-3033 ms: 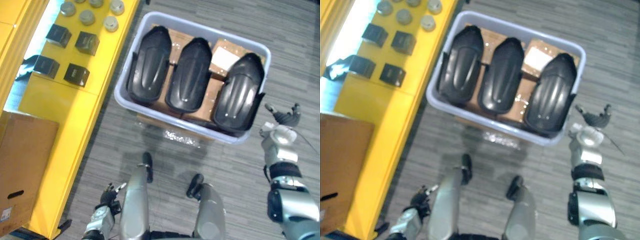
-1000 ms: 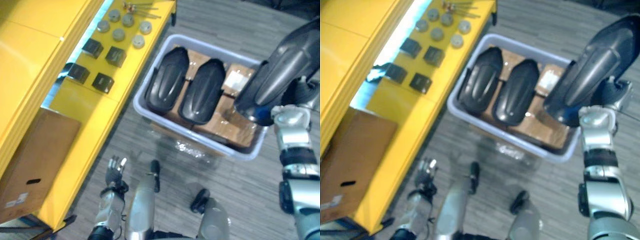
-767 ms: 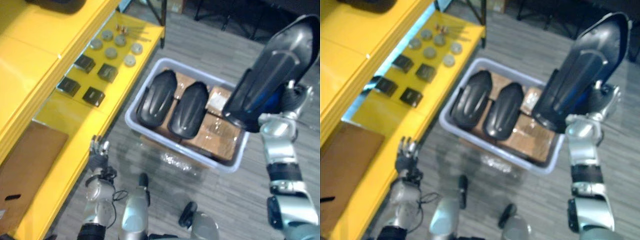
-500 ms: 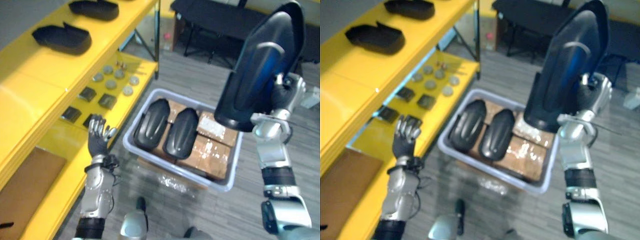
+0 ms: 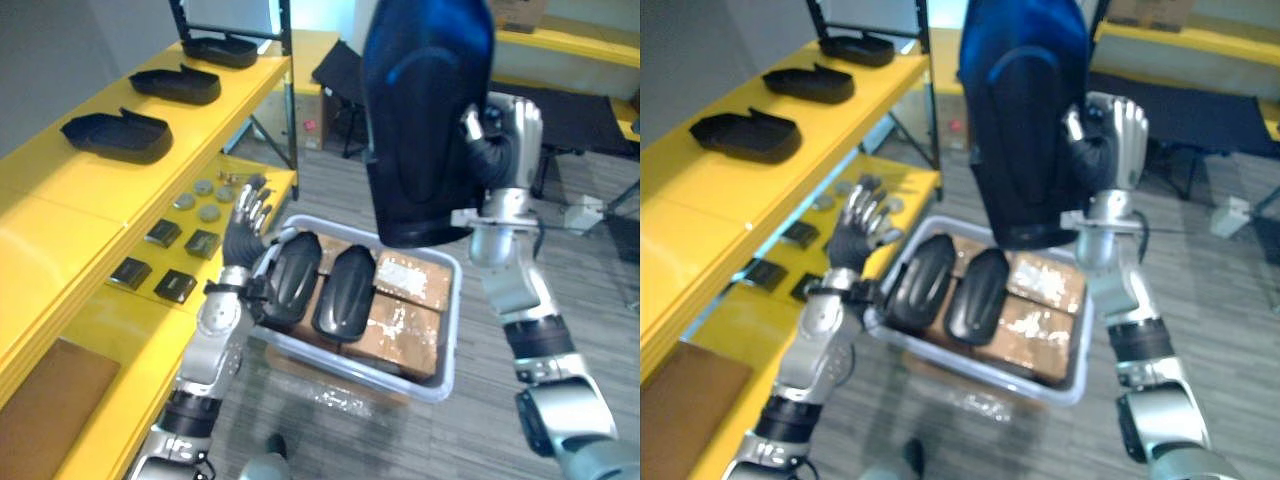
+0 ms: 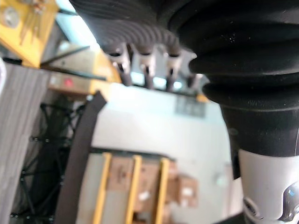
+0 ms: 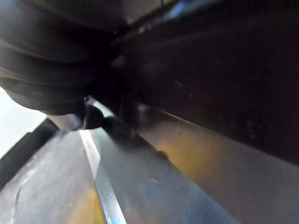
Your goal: Walk over and take plastic housings, then place them on the shelf
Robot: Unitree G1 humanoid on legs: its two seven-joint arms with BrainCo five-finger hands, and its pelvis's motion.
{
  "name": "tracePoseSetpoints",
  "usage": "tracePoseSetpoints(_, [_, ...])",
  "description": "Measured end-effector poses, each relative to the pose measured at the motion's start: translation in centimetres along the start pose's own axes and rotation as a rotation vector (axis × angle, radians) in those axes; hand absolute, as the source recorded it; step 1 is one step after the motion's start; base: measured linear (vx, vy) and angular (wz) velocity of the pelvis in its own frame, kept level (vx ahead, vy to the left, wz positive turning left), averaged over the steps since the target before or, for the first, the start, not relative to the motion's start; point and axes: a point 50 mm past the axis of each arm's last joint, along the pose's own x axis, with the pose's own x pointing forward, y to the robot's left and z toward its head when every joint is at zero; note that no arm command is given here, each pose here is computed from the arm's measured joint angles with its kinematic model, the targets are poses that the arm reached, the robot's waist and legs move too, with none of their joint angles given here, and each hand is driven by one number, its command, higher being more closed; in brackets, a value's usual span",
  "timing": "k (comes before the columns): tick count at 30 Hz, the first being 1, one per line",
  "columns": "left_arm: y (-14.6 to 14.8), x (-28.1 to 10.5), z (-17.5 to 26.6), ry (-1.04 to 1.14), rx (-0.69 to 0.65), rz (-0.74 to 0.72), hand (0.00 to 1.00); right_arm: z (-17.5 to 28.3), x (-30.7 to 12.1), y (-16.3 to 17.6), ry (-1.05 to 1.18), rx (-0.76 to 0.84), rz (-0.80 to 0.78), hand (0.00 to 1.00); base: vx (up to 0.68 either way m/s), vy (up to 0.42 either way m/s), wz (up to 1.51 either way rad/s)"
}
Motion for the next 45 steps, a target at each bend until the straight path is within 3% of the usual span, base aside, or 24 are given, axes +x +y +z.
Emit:
tracePoseSetpoints(7, [-1.9,-0.2,-1.3,0.083,-0.022,-0.1,0.0,1.8,-0.9,2.2,-0.052,0.034,0.065,1.0,-0.07,0.01,0.0])
tracePoseSetpoints(23, [-4.2,0.1,-3.4,0.174,-0.081,-0.113,0.0,4.1,-3.5,6.5,-0.09,0.123,0.224,1.0,-0.09,0.013,-0.01])
tracePoseSetpoints(24, [-4.3,0.0,-3.7,0.189,-0.08,-0.114,1.0,3.9,-3.6,6.7,-0.082,0.119,0.237,1.0,0.0,0.0,0.0])
tracePoseSetpoints(31, [-4.8,-0.3,-4.3,0.223,-0.113,-0.126,1.0,3.5,-5.3,8.5,-0.034,0.12,0.323,1.0,0.03,0.0,0.02])
tracePoseSetpoints(40, [-4.2,-0.5,-5.3,0.27,-0.138,-0.071,1.0,3.8,-6.9,9.4,0.001,0.152,0.325,1.0,0.0,-0.001,0.0])
tracePoseSetpoints(41, [-4.2,-0.5,-5.3,0.273,-0.137,-0.07,1.0,3.9,-7.0,9.4,0.005,0.155,0.326,0.0,-0.03,0.012,-0.03])
tracePoseSetpoints(45, [-3.9,-0.6,-5.4,0.273,-0.146,-0.058,1.0,4.3,-7.7,9.4,-0.019,0.2,0.327,0.0,-0.01,0.007,-0.02])
